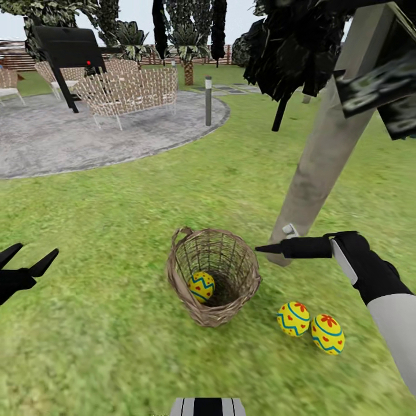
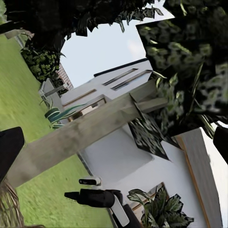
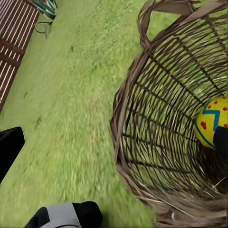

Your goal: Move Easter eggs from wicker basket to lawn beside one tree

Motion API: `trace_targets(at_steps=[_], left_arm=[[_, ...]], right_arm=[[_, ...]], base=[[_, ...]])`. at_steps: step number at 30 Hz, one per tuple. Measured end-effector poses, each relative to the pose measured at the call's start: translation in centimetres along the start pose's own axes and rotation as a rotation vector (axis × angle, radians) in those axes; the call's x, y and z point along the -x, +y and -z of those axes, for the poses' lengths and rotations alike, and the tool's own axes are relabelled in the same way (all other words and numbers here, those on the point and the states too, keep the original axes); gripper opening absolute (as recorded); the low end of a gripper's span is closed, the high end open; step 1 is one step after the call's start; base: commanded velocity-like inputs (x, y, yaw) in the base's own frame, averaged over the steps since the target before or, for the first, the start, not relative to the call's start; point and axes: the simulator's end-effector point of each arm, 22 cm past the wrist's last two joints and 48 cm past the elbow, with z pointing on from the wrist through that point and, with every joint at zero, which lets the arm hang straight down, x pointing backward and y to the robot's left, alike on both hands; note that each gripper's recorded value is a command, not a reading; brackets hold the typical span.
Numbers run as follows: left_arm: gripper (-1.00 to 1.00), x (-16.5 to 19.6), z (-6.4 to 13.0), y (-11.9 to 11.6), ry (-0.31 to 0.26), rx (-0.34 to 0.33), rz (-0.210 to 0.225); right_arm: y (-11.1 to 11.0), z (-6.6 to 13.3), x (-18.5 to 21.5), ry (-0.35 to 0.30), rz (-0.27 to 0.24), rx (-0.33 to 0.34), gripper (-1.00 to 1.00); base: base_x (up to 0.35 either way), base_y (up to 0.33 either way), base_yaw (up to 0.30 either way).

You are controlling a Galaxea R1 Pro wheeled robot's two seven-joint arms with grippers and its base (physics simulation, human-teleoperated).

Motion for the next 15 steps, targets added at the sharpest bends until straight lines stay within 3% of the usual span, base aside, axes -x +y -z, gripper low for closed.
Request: trace_targets(at_steps=[6, 15], left_arm=[[1.0, 0.0, 0.0, 0.0, 0.0, 0.0, 0.0], [1.0, -0.1, 0.0, 0.1, 0.0, 0.0, 0.002]], right_arm=[[0.0, 0.0, 0.0, 0.0, -0.001, -0.001, 1.0], [-1.6, -1.9, 0.1, -0.002, -0.002, -0.087, 1.0]], base=[[0.0, 0.0, 0.292], [0.0, 0.0, 0.286]])
